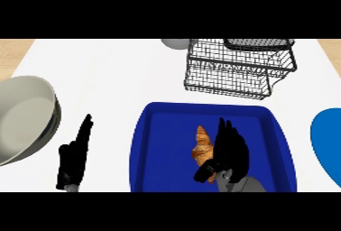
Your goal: Pick the croissant from the tray and place it in the tiered basket
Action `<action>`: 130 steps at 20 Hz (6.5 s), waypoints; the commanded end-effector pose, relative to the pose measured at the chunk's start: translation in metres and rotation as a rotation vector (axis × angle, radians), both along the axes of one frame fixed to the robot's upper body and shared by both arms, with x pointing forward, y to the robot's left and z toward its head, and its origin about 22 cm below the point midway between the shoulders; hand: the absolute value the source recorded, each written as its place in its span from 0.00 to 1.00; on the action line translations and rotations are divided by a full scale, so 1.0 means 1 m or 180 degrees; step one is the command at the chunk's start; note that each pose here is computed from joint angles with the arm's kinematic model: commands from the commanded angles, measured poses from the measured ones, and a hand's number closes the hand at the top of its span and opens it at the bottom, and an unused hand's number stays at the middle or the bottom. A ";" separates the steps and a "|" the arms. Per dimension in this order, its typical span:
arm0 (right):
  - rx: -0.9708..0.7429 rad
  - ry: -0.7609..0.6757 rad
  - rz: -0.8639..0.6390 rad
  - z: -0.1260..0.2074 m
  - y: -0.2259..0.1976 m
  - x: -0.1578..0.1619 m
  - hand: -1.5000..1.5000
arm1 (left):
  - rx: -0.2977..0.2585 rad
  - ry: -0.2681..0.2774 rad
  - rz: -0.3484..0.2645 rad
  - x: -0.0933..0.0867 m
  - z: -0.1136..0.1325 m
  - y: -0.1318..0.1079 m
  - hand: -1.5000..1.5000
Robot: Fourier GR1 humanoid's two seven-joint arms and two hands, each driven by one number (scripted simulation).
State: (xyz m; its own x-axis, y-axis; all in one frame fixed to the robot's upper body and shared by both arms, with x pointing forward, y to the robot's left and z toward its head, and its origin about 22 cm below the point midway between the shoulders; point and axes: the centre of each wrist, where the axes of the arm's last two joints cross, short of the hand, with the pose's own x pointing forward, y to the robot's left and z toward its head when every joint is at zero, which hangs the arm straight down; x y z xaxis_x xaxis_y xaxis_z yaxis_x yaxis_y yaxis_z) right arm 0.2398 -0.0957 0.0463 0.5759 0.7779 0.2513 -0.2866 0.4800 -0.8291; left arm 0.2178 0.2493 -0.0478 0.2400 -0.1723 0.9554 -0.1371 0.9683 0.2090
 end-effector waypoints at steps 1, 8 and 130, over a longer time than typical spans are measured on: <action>-0.0141 0.0463 -0.0536 0.000 0.002 0.009 0.00 | -0.0076 0.0105 -0.0076 -0.003 -0.004 -0.009 0.50; -0.0125 0.0528 -0.0539 -0.009 0.011 0.007 0.00 | -0.0067 0.0084 -0.0047 -0.005 -0.004 -0.014 0.50; 0.2248 -0.3311 -0.0785 0.192 -0.509 0.000 0.00 | -0.0098 0.0092 -0.0014 -0.012 -0.006 -0.011 0.50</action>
